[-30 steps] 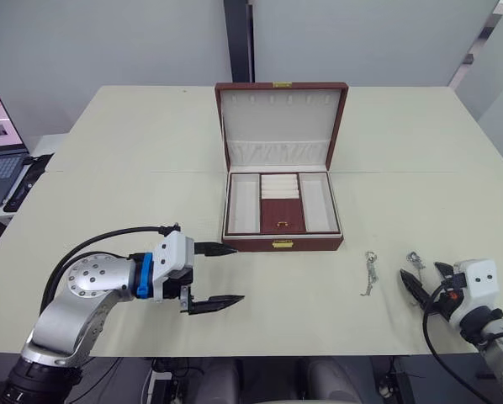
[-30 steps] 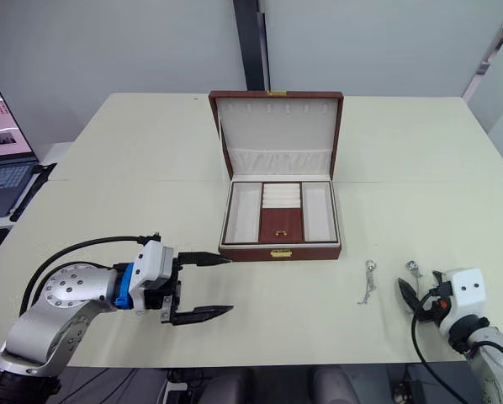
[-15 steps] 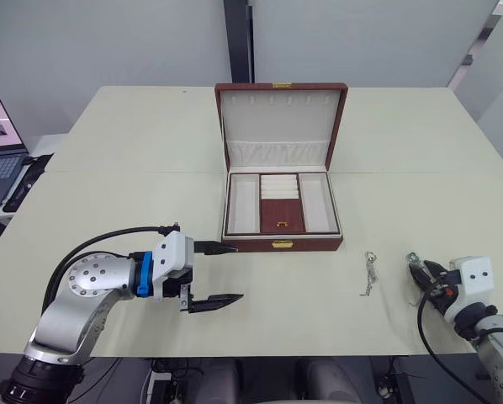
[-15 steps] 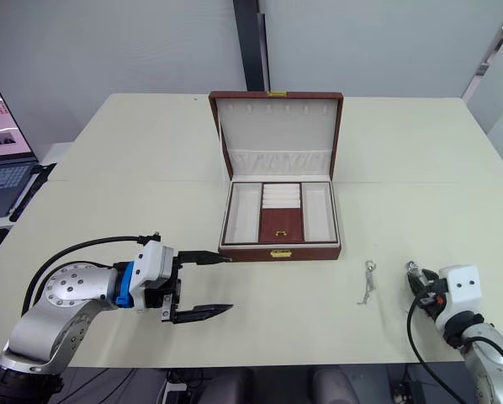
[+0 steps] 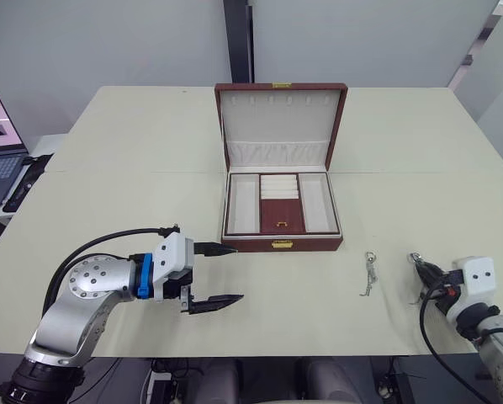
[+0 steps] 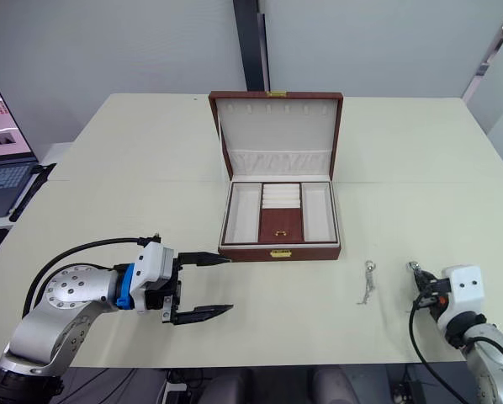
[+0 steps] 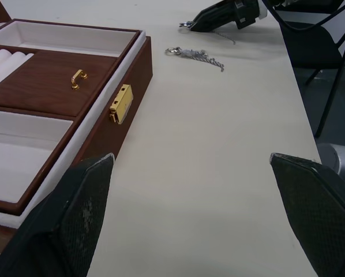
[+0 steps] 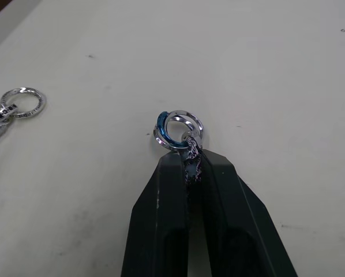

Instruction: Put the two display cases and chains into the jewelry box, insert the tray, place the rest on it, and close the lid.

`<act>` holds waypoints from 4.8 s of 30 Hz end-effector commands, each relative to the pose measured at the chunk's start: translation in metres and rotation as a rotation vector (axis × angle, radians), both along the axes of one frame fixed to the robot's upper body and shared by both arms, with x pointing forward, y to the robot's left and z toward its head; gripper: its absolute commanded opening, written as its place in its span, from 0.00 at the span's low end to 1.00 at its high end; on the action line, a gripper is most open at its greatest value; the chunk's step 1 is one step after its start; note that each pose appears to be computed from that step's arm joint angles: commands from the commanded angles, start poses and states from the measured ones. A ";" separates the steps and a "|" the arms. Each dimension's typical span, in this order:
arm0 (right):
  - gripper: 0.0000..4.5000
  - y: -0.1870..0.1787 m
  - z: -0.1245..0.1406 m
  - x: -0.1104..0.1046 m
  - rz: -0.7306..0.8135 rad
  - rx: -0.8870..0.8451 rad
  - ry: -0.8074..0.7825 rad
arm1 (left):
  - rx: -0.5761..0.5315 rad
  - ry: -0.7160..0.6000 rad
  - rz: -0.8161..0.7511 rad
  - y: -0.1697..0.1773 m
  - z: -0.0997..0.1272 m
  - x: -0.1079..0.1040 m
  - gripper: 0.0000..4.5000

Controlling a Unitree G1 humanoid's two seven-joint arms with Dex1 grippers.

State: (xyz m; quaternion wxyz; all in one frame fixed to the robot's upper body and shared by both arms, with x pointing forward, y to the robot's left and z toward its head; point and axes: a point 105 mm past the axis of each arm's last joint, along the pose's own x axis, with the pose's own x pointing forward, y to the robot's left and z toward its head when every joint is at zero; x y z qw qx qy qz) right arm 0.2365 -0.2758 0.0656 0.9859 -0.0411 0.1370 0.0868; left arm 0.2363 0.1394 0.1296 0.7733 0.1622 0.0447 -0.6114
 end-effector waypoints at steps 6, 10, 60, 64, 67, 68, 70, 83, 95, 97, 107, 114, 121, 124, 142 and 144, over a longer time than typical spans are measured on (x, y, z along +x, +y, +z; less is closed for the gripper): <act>0.02 0.014 0.047 0.003 0.116 0.100 -0.142 | -0.016 -0.035 -0.013 -0.008 0.013 0.000 1.00; 0.02 0.023 0.066 0.007 0.174 0.113 -0.177 | -0.031 -0.033 0.010 -0.011 0.016 0.001 1.00; 0.02 0.275 0.137 0.106 1.065 0.254 -0.246 | -0.301 -0.072 0.686 0.022 0.029 -0.030 1.00; 0.02 0.277 0.129 0.110 1.055 0.261 -0.230 | -0.300 -0.071 0.690 0.019 0.030 -0.032 1.00; 0.02 0.278 0.126 0.112 1.049 0.253 -0.223 | -0.299 -0.069 0.694 0.019 0.030 -0.033 1.00; 0.02 0.278 0.125 0.112 1.048 0.250 -0.221 | -0.298 -0.068 0.694 0.019 0.029 -0.033 1.00; 0.02 0.277 0.121 0.113 1.042 0.244 -0.212 | -0.297 -0.065 0.696 0.021 0.027 -0.032 1.00; 0.35 0.278 0.117 0.114 1.035 0.239 -0.201 | -0.292 -0.051 0.698 0.031 0.015 -0.033 1.00; 0.99 0.265 0.126 0.111 1.049 0.236 -0.228 | -0.288 -0.013 0.702 0.041 0.003 -0.033 1.00; 0.99 0.254 0.127 0.110 1.045 0.220 -0.237 | -0.286 0.017 0.707 0.047 -0.001 -0.031 1.00; 0.99 0.151 0.116 0.095 0.968 0.058 -0.198 | -0.191 0.029 0.707 0.096 0.001 -0.009 1.00; 0.99 0.070 0.108 0.081 0.784 -0.032 -0.121 | -0.085 -0.035 0.752 0.141 0.029 0.012 1.00; 0.99 0.013 0.095 0.064 0.628 -0.092 -0.060 | -0.047 -0.031 0.807 0.169 0.048 0.026 1.00; 0.99 -0.004 0.088 0.057 0.570 -0.082 -0.029 | -0.037 -0.039 0.826 0.180 0.054 0.032 1.00; 0.99 -0.026 0.071 0.048 0.461 -0.069 -0.006 | -0.019 -0.023 0.816 0.182 0.049 0.042 1.00; 0.99 -0.026 0.071 0.048 0.457 -0.069 -0.009 | -0.018 -0.018 0.812 0.180 0.046 0.041 1.00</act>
